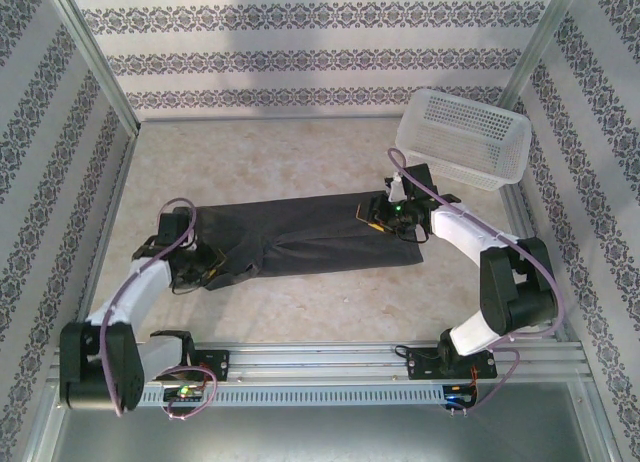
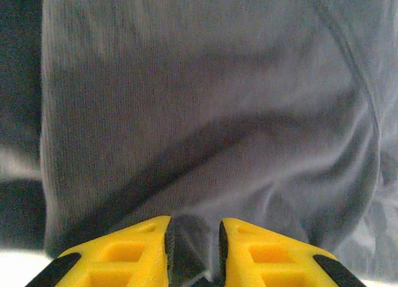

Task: Fold and stack the t-shirts

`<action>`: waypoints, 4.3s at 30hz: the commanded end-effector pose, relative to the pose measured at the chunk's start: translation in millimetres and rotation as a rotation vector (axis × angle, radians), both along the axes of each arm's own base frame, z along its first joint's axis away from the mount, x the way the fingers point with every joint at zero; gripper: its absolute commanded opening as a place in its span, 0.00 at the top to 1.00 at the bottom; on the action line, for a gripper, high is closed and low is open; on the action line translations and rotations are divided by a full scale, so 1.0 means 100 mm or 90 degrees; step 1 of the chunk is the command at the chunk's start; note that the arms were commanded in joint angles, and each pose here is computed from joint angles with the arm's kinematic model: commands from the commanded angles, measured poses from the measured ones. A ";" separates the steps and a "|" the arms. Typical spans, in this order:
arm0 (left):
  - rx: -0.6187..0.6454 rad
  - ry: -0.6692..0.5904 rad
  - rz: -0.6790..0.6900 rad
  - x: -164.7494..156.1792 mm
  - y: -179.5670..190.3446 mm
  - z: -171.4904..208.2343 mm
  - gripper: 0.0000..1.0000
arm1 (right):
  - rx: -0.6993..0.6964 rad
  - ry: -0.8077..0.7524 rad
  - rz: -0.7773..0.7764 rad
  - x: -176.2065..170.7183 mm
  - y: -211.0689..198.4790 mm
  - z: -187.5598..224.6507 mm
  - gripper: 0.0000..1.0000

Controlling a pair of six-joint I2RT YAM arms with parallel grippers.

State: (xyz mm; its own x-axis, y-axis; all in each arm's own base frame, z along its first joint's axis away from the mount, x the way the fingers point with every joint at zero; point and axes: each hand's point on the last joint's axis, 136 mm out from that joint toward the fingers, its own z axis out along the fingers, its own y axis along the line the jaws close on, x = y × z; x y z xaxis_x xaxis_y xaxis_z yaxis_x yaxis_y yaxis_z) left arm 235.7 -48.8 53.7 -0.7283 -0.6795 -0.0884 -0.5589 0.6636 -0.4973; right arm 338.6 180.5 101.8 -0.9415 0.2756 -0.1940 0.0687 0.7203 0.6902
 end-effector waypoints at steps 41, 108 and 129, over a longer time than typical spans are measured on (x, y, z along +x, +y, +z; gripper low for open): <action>0.004 0.098 -0.135 0.00 -1.19 -0.12 0.95 | 0.004 0.007 0.013 -0.02 0.15 -0.04 0.55; 0.109 -0.006 0.126 0.34 0.79 0.14 1.00 | 0.100 -0.023 0.084 -0.02 0.44 0.20 0.54; 0.142 0.015 0.125 0.85 1.02 0.47 1.00 | 0.082 -0.018 0.065 -0.05 0.32 0.14 0.54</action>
